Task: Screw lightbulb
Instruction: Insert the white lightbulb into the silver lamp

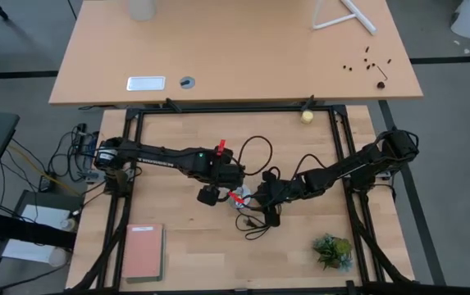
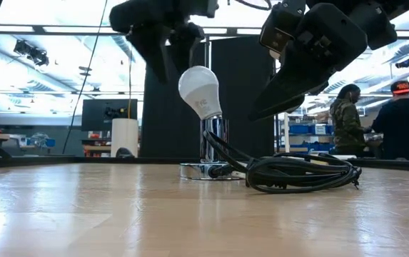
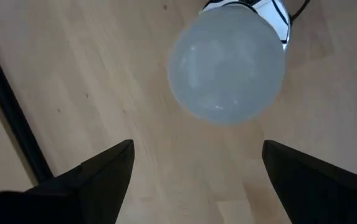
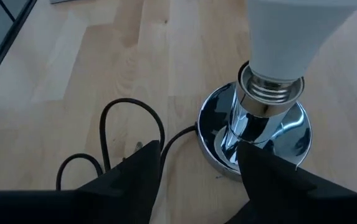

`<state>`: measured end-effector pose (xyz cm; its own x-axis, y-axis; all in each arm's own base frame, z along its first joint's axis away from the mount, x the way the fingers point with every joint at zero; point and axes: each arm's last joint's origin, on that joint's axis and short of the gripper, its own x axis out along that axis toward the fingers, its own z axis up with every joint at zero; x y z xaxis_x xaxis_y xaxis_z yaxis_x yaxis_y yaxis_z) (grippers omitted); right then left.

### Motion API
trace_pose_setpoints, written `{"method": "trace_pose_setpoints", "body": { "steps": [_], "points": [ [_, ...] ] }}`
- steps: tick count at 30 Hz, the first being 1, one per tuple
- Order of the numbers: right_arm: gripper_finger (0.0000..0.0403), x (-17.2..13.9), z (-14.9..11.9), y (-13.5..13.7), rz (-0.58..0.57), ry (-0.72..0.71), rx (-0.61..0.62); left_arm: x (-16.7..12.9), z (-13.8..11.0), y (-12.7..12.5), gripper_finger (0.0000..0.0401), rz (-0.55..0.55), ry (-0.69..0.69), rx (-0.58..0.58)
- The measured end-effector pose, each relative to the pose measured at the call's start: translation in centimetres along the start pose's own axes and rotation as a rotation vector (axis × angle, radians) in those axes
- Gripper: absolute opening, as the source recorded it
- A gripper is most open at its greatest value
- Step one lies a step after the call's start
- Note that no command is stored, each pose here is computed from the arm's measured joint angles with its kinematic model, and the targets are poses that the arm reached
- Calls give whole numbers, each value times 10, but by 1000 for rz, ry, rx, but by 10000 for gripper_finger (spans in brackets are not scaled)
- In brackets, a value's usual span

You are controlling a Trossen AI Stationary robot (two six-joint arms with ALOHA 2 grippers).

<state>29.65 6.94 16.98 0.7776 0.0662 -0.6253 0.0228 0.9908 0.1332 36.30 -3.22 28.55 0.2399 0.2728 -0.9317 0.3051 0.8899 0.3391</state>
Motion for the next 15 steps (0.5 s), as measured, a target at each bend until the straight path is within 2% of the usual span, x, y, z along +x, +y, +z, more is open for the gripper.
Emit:
{"method": "trace_pose_setpoints", "body": {
  "steps": [9,15],
  "points": [
    [222,0,-1,4,10,3,-9,33,-10,-14,354,-55,49,-53],
    [222,0,-2,4,8,10,-10,45,-16,-22,320,-108,79,-64]
  ]
}}
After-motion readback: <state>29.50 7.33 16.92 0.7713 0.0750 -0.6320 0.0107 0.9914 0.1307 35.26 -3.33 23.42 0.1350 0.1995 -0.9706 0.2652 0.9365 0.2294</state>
